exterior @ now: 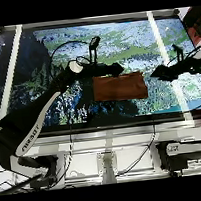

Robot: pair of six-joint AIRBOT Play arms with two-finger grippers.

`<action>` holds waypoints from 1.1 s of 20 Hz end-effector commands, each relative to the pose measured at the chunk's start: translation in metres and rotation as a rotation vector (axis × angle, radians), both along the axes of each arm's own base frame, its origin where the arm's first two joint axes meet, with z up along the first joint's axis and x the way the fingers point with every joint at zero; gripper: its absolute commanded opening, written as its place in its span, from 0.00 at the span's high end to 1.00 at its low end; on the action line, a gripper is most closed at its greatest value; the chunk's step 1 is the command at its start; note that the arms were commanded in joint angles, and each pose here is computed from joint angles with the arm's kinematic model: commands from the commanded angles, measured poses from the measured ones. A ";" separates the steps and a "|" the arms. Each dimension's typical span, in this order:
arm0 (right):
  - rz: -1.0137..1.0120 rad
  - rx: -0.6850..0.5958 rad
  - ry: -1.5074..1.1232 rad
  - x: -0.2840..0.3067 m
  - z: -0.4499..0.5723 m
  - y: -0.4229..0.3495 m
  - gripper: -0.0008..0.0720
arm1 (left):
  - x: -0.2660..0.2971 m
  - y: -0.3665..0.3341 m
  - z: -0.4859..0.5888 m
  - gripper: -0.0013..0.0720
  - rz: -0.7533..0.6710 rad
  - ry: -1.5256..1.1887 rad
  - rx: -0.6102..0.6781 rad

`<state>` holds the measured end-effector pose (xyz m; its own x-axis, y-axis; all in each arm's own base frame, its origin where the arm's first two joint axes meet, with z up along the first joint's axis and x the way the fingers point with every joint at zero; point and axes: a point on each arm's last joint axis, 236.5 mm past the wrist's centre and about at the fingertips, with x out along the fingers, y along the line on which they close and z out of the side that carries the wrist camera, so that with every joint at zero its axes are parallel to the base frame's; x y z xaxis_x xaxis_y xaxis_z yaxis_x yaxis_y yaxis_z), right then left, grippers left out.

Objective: Fold the clothes and pants, and hang the long-sleeved shirts on hangers.

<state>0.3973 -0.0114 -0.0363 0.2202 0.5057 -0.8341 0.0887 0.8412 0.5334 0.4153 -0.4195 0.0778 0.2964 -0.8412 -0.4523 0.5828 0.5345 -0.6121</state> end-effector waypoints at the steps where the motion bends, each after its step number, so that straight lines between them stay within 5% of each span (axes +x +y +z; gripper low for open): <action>1: -0.050 0.067 0.049 0.008 -0.036 0.008 0.13 | 0.002 0.007 -0.001 0.03 -0.005 0.014 0.002; 5: -0.054 0.147 0.112 0.009 -0.062 0.029 0.13 | 0.002 0.007 -0.001 0.03 -0.005 0.014 0.003; 7: -0.047 0.171 0.140 0.008 -0.072 0.040 0.04 | 0.002 0.007 -0.001 0.03 -0.005 0.014 0.003; 17: 0.070 0.229 0.198 -0.002 -0.087 0.103 0.08 | 0.003 0.010 -0.007 0.04 -0.012 -0.003 0.035; 18: 0.105 0.220 0.181 -0.003 -0.087 0.111 0.23 | 0.003 0.013 -0.012 0.04 -0.018 -0.020 0.064; 19: 0.122 0.210 0.165 -0.001 -0.087 0.117 0.47 | 0.004 0.016 -0.016 0.16 -0.025 -0.040 0.095; 20: 0.135 0.205 0.155 0.002 -0.085 0.121 0.82 | 0.006 0.020 -0.021 0.43 -0.029 -0.058 0.126; 21: 0.148 0.205 0.140 0.006 -0.079 0.124 0.98 | 0.009 0.026 -0.026 0.67 -0.034 -0.082 0.165; 22: 0.157 0.205 0.120 0.012 -0.071 0.124 0.98 | 0.012 0.034 -0.032 0.90 -0.042 -0.103 0.208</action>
